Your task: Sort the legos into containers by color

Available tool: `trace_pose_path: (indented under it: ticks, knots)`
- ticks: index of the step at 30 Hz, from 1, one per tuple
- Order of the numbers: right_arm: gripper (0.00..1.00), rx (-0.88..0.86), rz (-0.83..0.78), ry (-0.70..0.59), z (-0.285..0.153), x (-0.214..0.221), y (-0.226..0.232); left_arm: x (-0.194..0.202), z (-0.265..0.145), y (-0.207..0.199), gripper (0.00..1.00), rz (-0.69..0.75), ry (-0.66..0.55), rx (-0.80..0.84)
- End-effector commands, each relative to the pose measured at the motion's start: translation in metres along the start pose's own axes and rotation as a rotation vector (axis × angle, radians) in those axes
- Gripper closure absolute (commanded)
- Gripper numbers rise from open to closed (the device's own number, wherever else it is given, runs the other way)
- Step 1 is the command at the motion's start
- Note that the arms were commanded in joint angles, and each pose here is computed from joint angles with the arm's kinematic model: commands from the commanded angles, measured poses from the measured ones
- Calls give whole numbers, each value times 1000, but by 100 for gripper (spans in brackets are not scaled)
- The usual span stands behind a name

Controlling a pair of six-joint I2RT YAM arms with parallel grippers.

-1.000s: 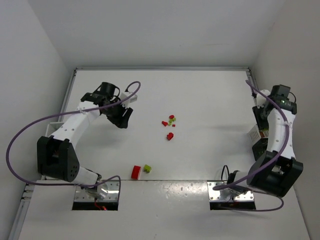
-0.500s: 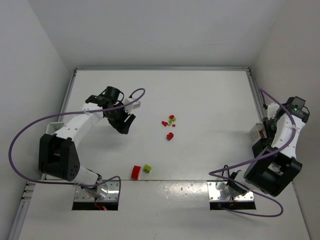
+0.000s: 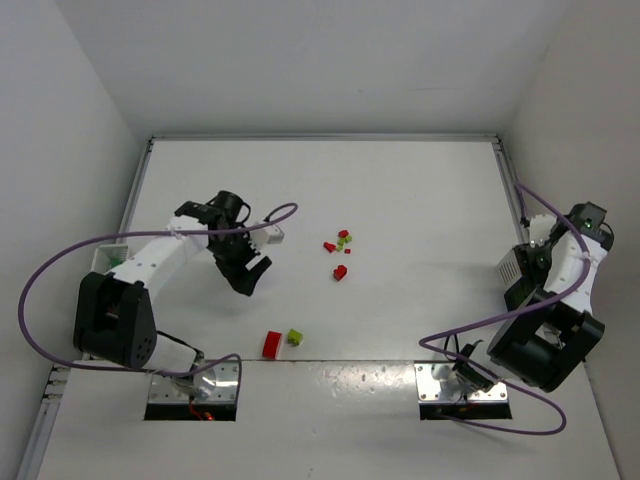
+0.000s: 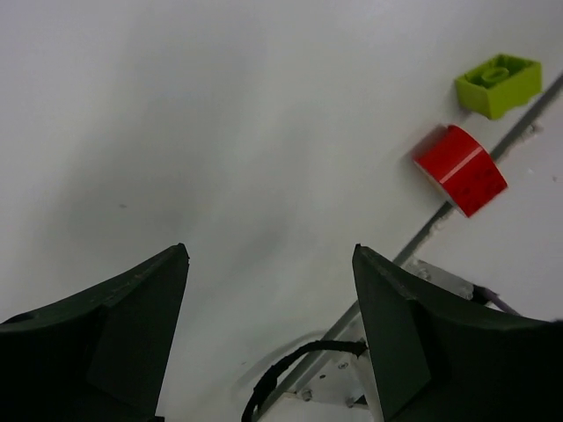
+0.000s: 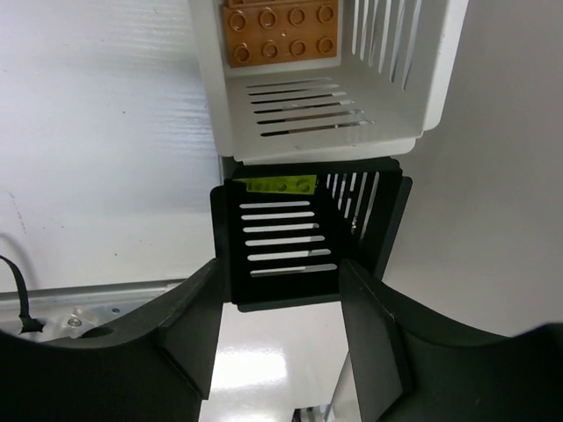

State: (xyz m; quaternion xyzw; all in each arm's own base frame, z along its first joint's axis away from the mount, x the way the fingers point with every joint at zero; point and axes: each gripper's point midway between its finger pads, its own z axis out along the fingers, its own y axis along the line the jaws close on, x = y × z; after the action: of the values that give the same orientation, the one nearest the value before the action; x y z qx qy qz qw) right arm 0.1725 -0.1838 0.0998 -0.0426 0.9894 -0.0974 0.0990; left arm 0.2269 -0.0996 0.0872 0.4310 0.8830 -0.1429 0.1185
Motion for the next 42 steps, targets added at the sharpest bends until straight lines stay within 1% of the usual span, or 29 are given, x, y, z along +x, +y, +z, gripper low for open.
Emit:
trace_pose_path:
  ticks: [1,2,3,4,7,10,11,12,14,16,18,19,21,22,26,28,29,32,33,36,37,42]
  knots:
    - [45,-13,-4,-47,0,-8,0,7,-8,-40,19,148,8,102]
    - [45,-14,-4,-61,-2,-11,-1,12,-7,-47,19,191,24,119]
    - [45,-20,-4,-67,-2,-13,0,10,-10,-57,19,220,13,133]
    - [45,-31,-14,-61,-2,-13,4,15,-4,-71,20,267,35,160]
    - [44,-27,-24,-82,-6,-18,4,15,2,-86,20,344,66,156]
    - [44,-33,-24,-89,-8,-20,5,12,10,-94,23,366,96,152]
    - [44,-25,-24,-97,-10,-23,2,15,16,-102,24,373,124,152]
    - [44,-31,-24,-91,-11,-21,4,15,19,-102,24,383,140,135]
    - [44,-24,-24,-98,-13,-24,1,18,26,-114,26,389,182,158]
    - [44,-24,-24,-98,-13,-24,1,20,32,-117,26,406,215,141]
    - [44,-17,-24,-105,-15,-26,-1,27,43,-120,27,417,276,123]
    - [44,-17,-24,-105,-15,-26,-1,32,44,-120,28,410,308,131]
    - [44,-17,-24,-105,-15,-26,-1,31,45,-120,28,419,336,131]
    - [44,-17,-24,-105,-15,-26,-1,37,47,-120,28,411,370,140]
    - [44,-17,-34,-105,-10,-25,0,35,45,-130,28,431,393,158]
    - [44,-17,-34,-105,-10,-25,0,40,43,-141,25,484,412,198]
    - [44,-18,-33,-104,-8,-26,-1,40,42,-147,23,525,407,203]
    - [44,-18,-33,-104,-8,-26,-1,41,39,-158,16,575,390,217]
    - [44,-24,-33,-97,-5,-25,-1,39,38,-165,15,614,367,219]
    - [44,-31,-33,-104,-5,-27,0,41,39,-173,13,661,365,208]
    - [44,-31,-33,-104,-5,-27,0,44,42,-171,13,661,382,192]
    - [44,-44,-42,-104,-5,-26,3,43,54,-163,13,670,371,131]
